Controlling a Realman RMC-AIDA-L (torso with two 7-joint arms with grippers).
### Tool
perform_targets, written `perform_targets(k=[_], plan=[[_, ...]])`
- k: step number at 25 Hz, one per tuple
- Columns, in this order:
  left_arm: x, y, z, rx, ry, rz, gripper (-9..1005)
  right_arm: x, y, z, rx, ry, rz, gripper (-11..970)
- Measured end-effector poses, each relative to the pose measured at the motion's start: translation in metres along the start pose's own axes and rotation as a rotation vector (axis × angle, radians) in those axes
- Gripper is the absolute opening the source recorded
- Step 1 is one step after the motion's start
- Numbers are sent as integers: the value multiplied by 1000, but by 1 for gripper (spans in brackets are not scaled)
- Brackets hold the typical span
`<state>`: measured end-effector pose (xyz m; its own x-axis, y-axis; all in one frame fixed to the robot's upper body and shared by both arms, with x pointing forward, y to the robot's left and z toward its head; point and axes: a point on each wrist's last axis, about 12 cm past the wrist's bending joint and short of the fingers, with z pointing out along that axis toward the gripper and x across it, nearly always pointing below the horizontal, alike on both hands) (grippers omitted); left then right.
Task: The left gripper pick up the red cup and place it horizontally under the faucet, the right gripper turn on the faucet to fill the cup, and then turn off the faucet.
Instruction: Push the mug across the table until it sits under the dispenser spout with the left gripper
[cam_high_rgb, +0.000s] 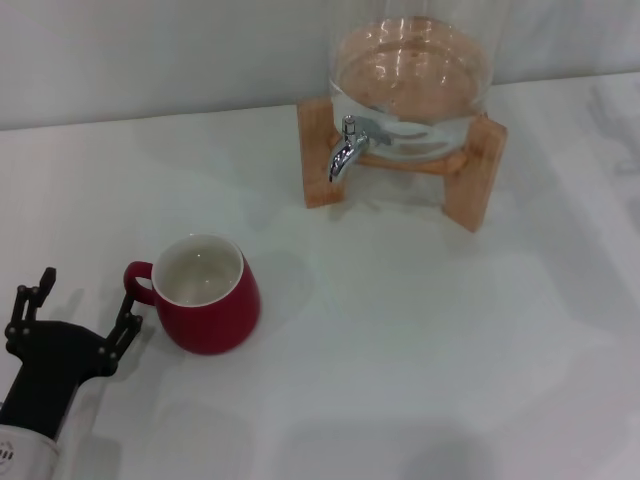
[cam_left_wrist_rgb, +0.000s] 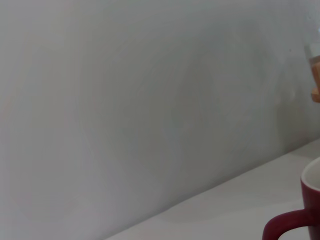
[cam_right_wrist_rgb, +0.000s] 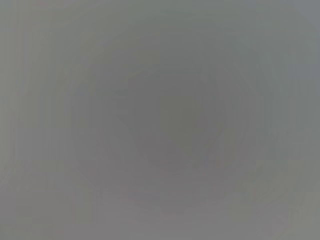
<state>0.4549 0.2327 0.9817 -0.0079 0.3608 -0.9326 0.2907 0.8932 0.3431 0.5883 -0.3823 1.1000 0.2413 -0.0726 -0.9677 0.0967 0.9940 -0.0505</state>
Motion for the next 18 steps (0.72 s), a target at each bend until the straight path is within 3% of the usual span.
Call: perform_targets(k=[18], plan=[[-4,2,19,44,15,21,886,1,-2,-10,-7,-22,-2,675]])
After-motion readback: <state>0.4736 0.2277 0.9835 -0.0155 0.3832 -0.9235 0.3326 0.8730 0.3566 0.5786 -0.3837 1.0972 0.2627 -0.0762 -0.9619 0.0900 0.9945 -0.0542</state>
